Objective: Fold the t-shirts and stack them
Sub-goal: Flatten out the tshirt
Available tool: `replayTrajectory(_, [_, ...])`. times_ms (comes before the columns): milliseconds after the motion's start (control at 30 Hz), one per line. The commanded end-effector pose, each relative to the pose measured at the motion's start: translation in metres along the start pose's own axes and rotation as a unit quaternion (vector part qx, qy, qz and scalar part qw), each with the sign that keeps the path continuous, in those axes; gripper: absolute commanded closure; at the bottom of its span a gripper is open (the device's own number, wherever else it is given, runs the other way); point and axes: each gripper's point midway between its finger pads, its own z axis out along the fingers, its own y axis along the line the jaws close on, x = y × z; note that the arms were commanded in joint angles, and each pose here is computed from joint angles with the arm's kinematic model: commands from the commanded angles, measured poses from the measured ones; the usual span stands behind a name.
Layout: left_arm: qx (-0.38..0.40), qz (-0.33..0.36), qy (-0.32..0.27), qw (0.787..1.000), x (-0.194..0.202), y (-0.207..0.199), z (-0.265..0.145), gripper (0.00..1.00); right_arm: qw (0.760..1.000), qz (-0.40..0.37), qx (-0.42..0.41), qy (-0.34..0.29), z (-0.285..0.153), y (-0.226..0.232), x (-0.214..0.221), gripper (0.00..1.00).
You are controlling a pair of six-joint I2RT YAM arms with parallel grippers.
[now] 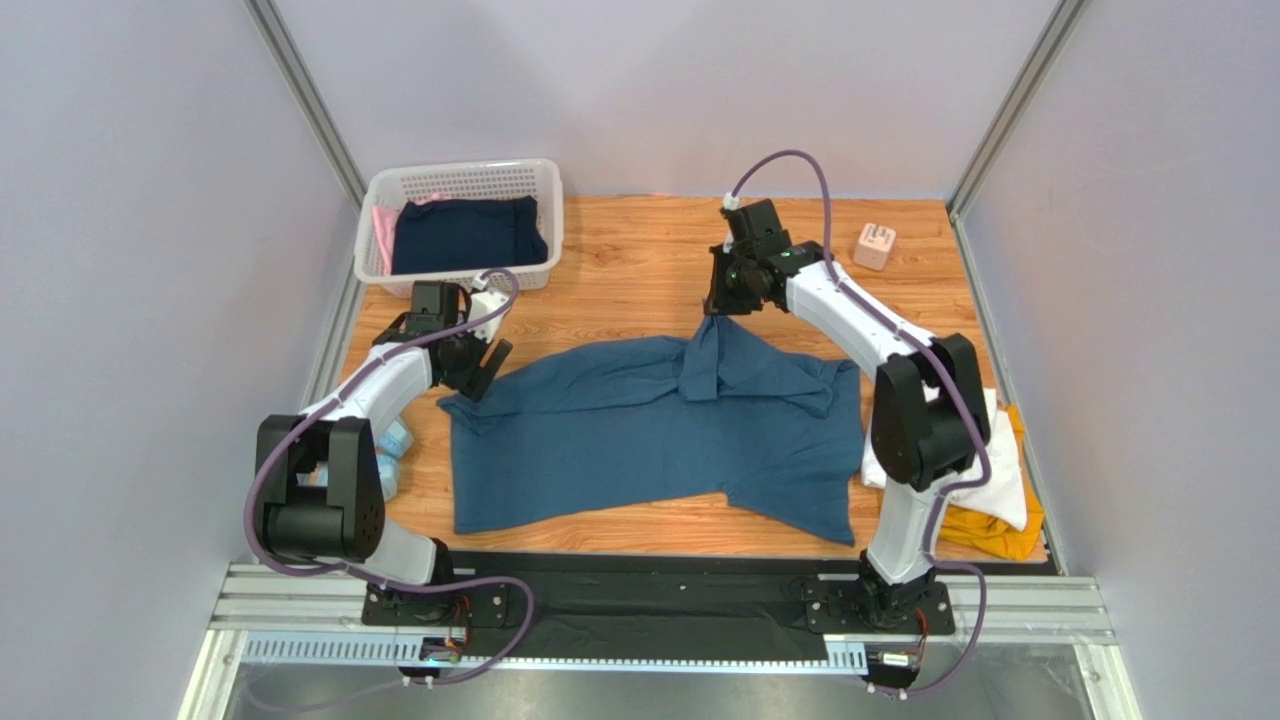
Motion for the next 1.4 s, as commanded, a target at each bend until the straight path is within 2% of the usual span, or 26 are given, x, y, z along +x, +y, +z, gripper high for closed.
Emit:
replayTrajectory(0, [0.021, -0.013, -0.022, 0.999, -0.016, -0.004, -0.002, 0.19, 0.998, -0.015, -0.017, -0.064, -0.051, 0.014, -0.031, 1.00])
replayTrajectory(200, [0.005, 0.005, -0.005, 1.000, -0.002, -0.001, -0.008, 0.30, 0.998, -0.013, -0.015, -0.058, -0.052, 0.012, -0.025, 1.00])
replayTrajectory(333, [-0.013, 0.022, -0.046, 0.999, -0.007, 0.005, -0.047, 0.34, 0.998, -0.014, -0.012, -0.057, -0.050, 0.010, -0.024, 1.00])
replayTrajectory(533, [0.031, 0.049, -0.071, 0.996, 0.001, -0.018, -0.087, 0.43, 0.998, -0.016, -0.010, -0.056, -0.048, 0.009, -0.024, 1.00])
replayTrajectory(733, [0.040, 0.059, -0.033, 0.997, 0.029, -0.028, -0.066, 0.46, 0.998, -0.015, -0.011, -0.056, -0.047, 0.009, -0.024, 1.00])
replayTrajectory(833, [0.045, 0.059, -0.008, 0.997, 0.039, -0.029, -0.048, 0.51, 0.998, -0.016, -0.010, -0.057, -0.048, 0.009, -0.024, 1.00])
replayTrajectory(933, [0.051, 0.057, 0.005, 0.997, 0.041, -0.030, -0.038, 0.53, 0.998, -0.016, -0.009, -0.058, -0.049, 0.008, -0.024, 1.00])
replayTrajectory(1233, [0.024, 0.060, -0.006, 0.998, 0.029, -0.016, -0.039, 0.54, 0.998, -0.019, -0.013, -0.058, -0.050, 0.009, -0.023, 1.00])
replayTrajectory(1367, [0.006, 0.061, -0.030, 0.998, 0.018, -0.008, -0.051, 0.51, 0.998, -0.018, -0.014, -0.058, -0.050, 0.010, -0.023, 1.00])
